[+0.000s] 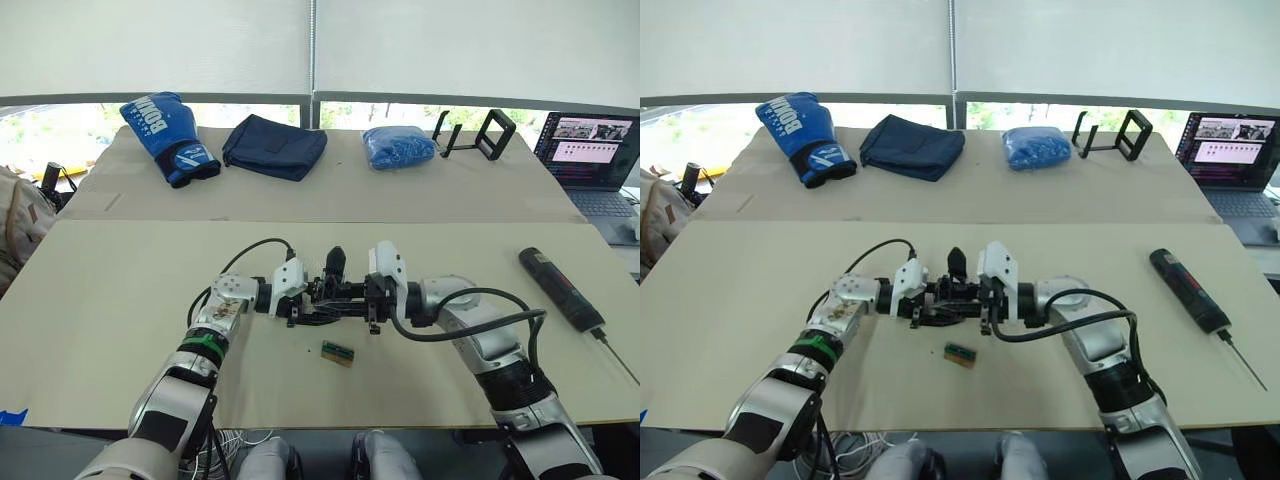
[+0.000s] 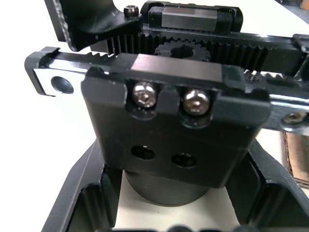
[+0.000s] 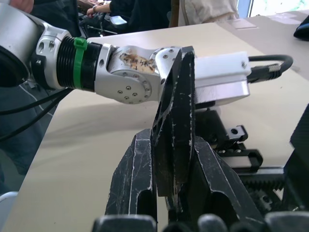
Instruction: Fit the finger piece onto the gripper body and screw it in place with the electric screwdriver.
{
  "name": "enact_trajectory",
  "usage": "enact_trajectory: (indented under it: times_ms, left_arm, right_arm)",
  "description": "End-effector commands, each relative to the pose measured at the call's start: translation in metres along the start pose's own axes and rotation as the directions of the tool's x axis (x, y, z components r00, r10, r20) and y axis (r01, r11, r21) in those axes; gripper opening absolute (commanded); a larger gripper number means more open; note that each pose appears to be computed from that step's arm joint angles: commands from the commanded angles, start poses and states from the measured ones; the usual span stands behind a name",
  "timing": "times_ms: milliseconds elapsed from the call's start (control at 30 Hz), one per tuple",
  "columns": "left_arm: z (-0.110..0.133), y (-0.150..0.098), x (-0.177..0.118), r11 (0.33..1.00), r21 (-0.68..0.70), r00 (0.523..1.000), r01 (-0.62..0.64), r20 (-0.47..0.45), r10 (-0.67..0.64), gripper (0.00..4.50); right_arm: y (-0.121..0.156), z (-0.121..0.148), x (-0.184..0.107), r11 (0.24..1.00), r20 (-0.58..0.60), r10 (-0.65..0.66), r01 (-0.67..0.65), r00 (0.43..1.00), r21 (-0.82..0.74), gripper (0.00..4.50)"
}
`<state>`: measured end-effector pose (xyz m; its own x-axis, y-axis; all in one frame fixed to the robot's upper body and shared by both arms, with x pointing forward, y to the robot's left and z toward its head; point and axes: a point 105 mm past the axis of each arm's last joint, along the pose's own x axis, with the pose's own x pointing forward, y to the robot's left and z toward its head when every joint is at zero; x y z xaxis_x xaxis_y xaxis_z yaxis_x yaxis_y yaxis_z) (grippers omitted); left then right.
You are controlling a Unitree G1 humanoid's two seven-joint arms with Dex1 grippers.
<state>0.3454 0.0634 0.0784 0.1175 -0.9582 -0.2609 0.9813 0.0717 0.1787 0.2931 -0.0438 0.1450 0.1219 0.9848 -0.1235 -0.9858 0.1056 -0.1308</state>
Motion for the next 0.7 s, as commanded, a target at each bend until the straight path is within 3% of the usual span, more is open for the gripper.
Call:
enact_trajectory:
  times_ms: [33,700]
  left_arm:
    - [-0.005,-0.003,-0.001,1.000,-0.003,1.000,0.005,-0.026,-0.005,2.34]
    - [-0.006,-0.006,-0.003,1.000,-0.013,0.999,0.007,-0.031,-0.008,2.34]
  right_arm:
    - [-0.004,0.012,-0.003,0.999,0.036,-0.026,0.027,0.999,-0.033,0.42]
    - [-0.009,-0.008,-0.007,0.997,-0.055,-0.072,0.073,0.996,0.012,0.42]
